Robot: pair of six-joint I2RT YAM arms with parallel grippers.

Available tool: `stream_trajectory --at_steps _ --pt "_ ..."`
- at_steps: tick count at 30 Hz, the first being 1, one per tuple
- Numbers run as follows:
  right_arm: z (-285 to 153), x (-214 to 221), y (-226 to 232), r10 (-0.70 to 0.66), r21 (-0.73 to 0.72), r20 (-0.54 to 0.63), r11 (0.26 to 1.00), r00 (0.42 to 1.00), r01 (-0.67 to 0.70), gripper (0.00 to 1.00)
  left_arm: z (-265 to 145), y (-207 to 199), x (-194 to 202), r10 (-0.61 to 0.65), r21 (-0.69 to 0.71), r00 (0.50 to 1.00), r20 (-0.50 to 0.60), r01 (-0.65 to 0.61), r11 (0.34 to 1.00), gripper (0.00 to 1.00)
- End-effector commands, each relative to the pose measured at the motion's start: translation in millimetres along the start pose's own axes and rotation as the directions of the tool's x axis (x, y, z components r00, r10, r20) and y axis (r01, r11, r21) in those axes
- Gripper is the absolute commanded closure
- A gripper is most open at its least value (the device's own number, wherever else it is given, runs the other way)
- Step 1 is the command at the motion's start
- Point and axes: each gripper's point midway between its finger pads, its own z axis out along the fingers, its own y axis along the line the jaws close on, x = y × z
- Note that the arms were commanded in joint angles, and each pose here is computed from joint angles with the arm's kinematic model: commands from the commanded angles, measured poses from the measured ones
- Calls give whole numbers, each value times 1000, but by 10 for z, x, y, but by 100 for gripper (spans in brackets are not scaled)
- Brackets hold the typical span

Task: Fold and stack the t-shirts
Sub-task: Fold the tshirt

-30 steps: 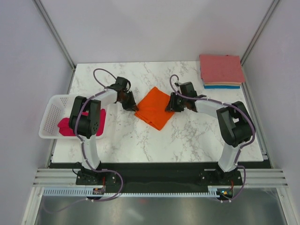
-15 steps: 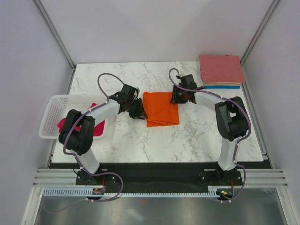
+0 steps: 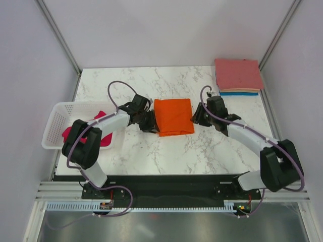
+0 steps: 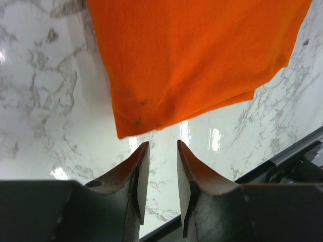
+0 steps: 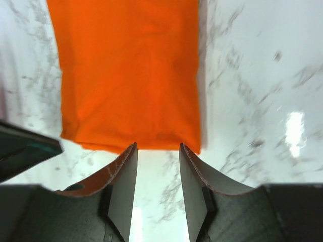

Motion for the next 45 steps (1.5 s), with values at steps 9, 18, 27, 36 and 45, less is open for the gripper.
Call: stream_trajectory --at_steps 9,18,27,36,45 --pt "-119 523 169 333 -149 71 936 940 -320 55 330 135 -227 90 -73 996 4 -90 993 64" --pt "230 353 -144 197 -2 121 980 973 -198 59 199 -175 287 82 -5 996 -19 -82 997 69" --pt "581 -205 -357 116 -14 117 993 986 -115 60 -56 -453 142 184 34 981 68 -187 982 64" --pt "325 -325 -170 253 -105 25 963 967 -249 48 138 -670 164 233 130 971 56 -238 962 64" --pt "-13 136 -153 628 -253 66 762 775 -596 36 545 -812 66 231 179 972 47 -236 955 66"
